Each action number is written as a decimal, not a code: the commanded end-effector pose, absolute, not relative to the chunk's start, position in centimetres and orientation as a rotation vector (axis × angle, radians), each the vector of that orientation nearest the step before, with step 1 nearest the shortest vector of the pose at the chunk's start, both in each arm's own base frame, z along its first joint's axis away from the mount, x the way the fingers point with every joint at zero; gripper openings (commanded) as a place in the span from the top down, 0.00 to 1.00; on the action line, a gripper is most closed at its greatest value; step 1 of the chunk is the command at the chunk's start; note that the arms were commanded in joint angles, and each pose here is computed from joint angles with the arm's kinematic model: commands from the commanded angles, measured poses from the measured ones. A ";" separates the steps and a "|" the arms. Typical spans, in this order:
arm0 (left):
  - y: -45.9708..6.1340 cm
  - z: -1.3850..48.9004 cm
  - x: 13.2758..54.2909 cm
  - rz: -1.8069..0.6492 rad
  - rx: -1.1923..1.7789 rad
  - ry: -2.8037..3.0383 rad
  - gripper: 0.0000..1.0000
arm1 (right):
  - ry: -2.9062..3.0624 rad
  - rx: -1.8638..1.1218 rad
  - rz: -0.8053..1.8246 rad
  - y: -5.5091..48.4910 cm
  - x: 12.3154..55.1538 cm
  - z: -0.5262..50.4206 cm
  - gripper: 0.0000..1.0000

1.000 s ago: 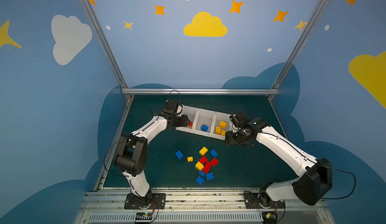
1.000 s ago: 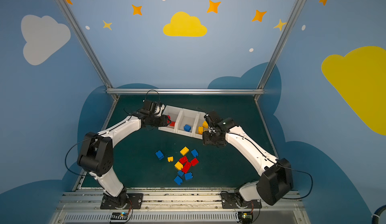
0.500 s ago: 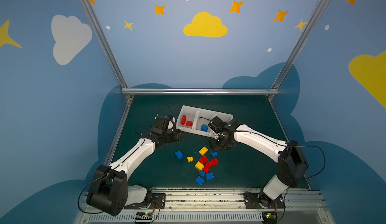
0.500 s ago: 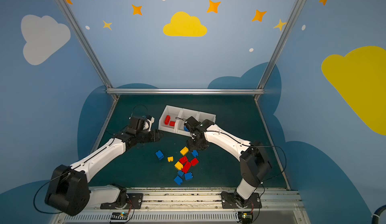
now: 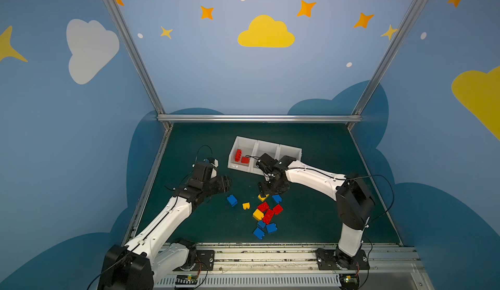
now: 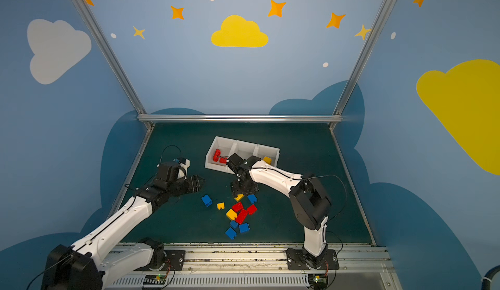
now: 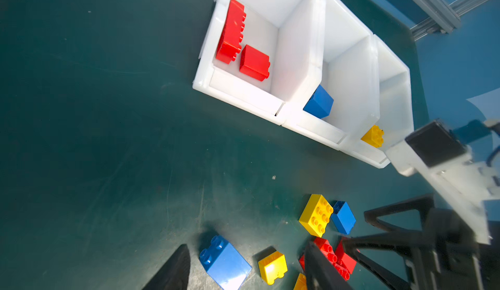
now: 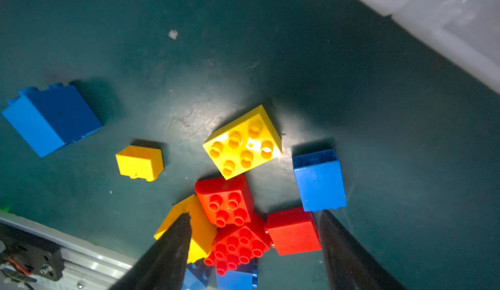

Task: Sort the legos into containers by color
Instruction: Rotate the lego at the center of the table.

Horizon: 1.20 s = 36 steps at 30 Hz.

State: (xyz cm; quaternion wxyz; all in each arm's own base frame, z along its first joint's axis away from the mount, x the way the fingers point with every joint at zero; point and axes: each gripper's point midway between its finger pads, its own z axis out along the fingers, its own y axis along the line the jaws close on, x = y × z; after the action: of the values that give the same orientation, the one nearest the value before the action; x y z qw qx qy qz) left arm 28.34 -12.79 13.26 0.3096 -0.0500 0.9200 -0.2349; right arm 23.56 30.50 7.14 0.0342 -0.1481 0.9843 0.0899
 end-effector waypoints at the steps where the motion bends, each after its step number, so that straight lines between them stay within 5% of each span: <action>1: -12.0 13.1 27.6 -0.590 -0.163 2.434 0.32 | 3.039 -0.338 0.337 31.7 23.9 6.4 0.25; 26: -12.0 11.4 27.4 -0.598 -0.170 2.443 0.31 | 3.105 -0.305 0.402 34.1 25.0 4.2 0.28; 36: -12.0 11.3 27.3 -0.603 -0.181 2.437 0.31 | 3.119 -0.372 0.275 34.5 25.2 3.5 0.42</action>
State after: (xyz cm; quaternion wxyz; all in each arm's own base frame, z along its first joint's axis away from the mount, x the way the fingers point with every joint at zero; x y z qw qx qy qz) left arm 27.46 -12.03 11.52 0.3074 -0.0651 0.9224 -0.2246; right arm 25.62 35.07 3.84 0.0009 -0.1066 0.9872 0.1182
